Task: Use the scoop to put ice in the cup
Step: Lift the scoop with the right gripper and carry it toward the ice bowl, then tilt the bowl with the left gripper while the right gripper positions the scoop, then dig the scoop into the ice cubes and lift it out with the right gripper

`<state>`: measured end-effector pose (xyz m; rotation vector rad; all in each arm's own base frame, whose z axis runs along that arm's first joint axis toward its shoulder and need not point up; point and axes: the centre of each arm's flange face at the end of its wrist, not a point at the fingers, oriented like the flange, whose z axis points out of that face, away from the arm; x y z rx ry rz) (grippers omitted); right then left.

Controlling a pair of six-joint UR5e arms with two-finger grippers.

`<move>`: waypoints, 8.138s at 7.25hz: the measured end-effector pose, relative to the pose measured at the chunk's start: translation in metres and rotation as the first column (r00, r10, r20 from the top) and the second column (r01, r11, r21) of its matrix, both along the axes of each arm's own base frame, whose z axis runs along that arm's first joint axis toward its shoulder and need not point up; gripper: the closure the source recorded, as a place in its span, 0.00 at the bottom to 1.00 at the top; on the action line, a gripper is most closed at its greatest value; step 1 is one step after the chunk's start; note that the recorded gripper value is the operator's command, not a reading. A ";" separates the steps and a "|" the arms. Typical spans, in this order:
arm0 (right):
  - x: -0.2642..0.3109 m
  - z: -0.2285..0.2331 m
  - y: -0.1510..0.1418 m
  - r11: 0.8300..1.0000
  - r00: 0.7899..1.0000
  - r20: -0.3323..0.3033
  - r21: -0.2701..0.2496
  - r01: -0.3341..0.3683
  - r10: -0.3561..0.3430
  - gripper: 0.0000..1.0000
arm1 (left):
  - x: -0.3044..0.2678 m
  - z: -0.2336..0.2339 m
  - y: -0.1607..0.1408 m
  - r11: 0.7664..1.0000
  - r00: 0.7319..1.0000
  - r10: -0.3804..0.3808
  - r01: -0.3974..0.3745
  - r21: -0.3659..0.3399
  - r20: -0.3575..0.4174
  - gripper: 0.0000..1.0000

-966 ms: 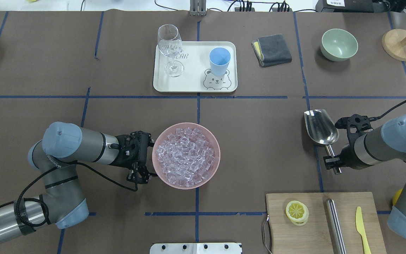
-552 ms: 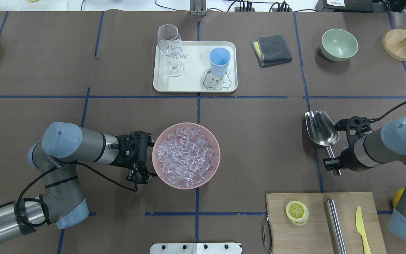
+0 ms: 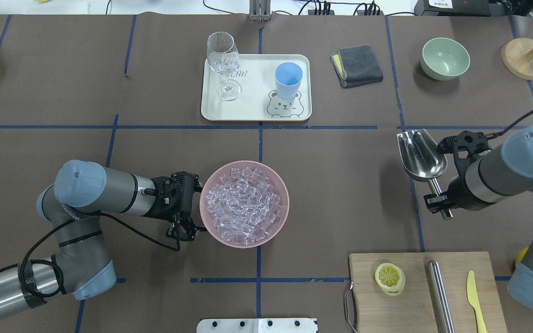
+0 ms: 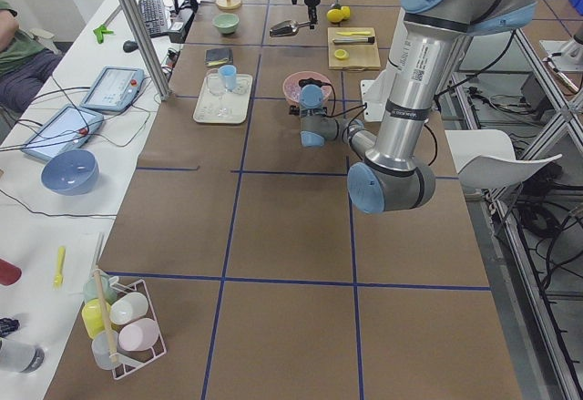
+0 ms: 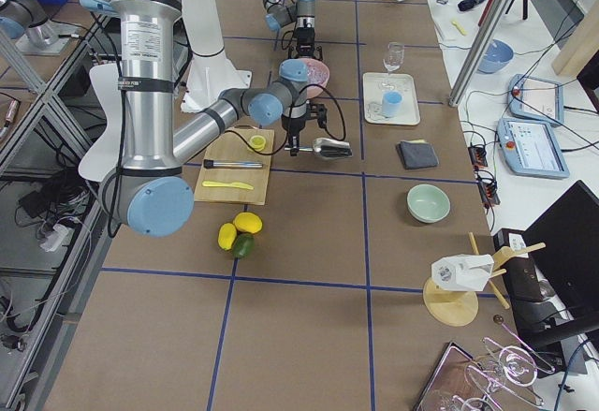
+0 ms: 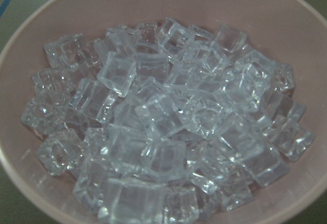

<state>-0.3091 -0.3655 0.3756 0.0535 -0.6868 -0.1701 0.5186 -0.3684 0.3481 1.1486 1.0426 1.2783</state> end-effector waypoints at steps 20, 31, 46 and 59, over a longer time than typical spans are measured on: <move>-0.122 -0.257 0.036 0.827 0.827 -0.096 0.058 0.560 -0.553 1.00 | 0.001 -0.002 -0.001 1.000 1.000 -0.002 0.002 0.001 -0.004 0.00; -0.196 -0.290 0.030 0.649 0.600 -0.287 -0.119 0.751 -0.747 1.00 | 0.005 0.002 -0.002 1.000 1.000 -0.002 0.002 0.003 -0.004 0.00; -0.279 -0.244 0.025 0.591 0.533 -0.346 -0.081 0.803 -0.772 1.00 | 0.009 -0.001 -0.006 1.000 0.999 -0.025 0.025 0.003 -0.024 0.00; -0.255 -0.170 0.030 0.636 0.674 -0.258 0.225 0.738 -0.692 1.00 | 0.010 -0.006 -0.007 1.000 0.999 -0.031 0.031 0.001 -0.029 0.00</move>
